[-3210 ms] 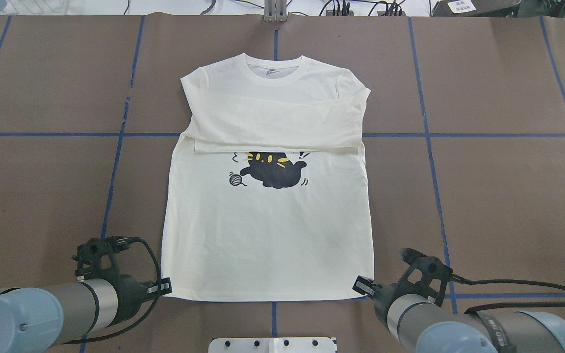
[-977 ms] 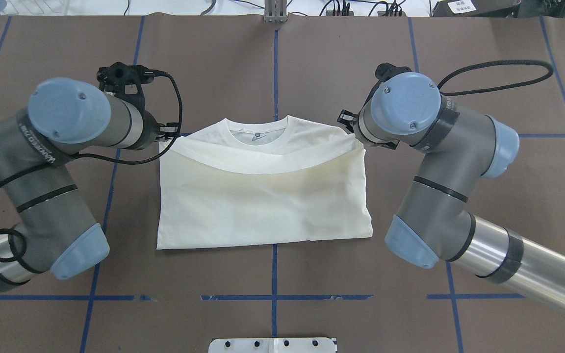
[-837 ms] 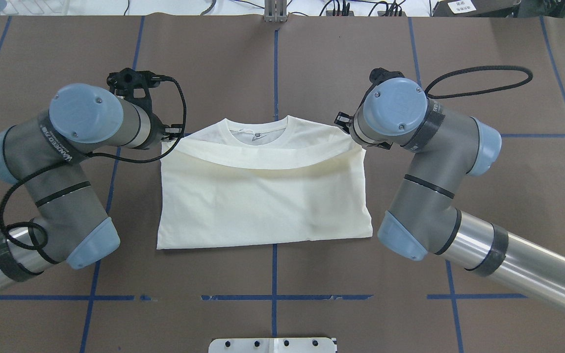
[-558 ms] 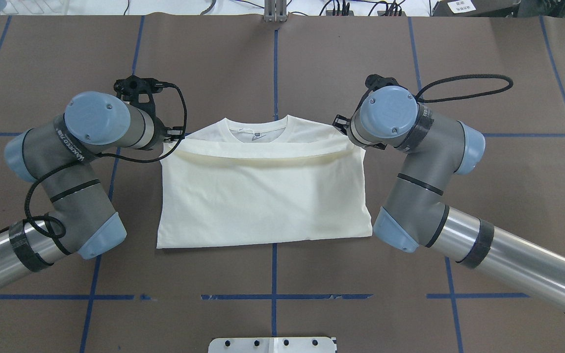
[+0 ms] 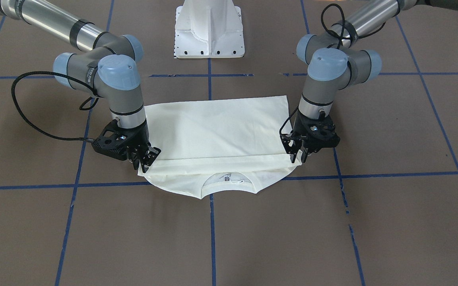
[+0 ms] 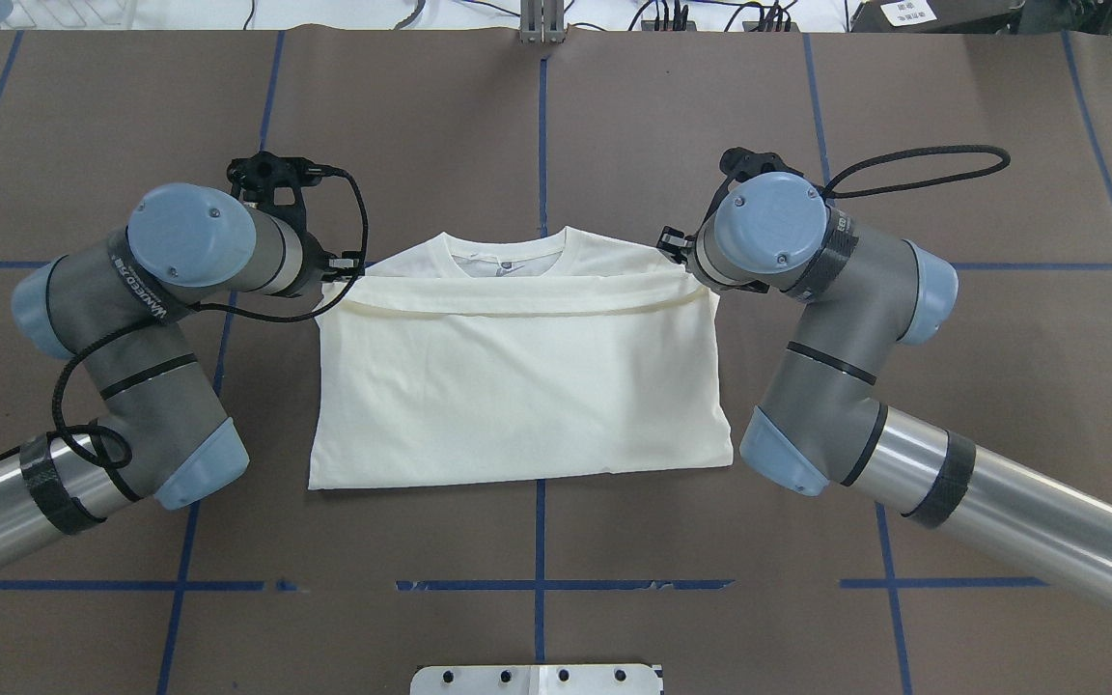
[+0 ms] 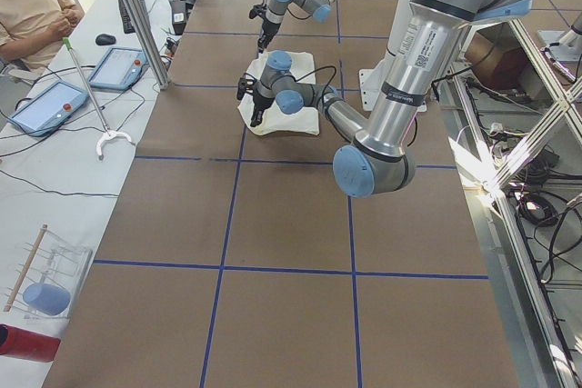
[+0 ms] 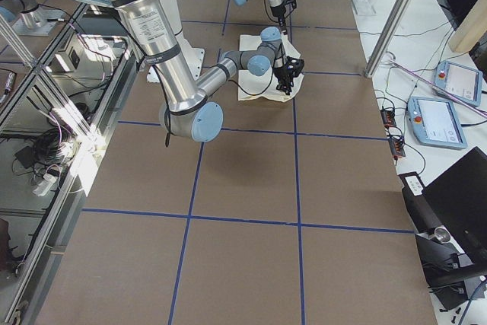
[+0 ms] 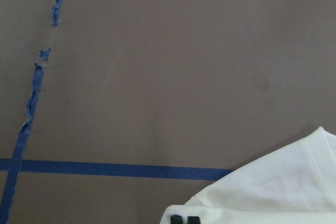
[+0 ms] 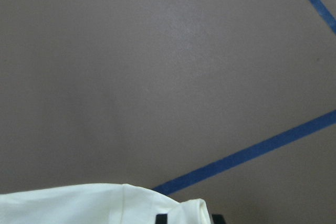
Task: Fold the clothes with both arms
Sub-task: 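Lay the hem down near the collar and open both grippers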
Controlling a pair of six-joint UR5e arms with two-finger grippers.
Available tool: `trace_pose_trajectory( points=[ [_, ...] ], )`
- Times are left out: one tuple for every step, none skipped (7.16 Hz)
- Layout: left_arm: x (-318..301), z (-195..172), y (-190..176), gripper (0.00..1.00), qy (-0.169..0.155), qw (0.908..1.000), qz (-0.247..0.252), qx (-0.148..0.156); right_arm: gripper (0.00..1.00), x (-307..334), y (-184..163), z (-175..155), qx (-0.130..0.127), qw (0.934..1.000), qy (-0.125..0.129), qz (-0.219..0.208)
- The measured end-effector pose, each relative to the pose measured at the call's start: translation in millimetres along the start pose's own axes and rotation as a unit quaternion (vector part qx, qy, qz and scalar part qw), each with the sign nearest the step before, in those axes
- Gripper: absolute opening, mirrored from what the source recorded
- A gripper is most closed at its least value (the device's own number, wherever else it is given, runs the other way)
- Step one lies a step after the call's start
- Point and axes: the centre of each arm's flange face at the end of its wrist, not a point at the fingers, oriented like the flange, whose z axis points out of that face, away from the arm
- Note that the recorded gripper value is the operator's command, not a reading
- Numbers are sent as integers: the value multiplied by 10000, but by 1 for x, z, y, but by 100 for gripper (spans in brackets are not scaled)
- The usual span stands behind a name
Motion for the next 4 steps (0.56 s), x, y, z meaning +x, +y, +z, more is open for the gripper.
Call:
trace_pose_trajectory(
  points=[
    [1,-13,2,100,109,9998,180,37,100,5,-4,-10,-38,9994,-76,-344],
    [-3,-27,9,100,227,9994,260,31,100,14,-6,-20,-110,9973,-161,-704],
    [-15,-43,29,100,397,9987,318,-69,100,23,-6,-29,-154,9955,-236,-908],
    [-30,-56,61,92,603,9975,310,-219,100,27,-5,-33,-168,9947,-267,-982]
  ],
)
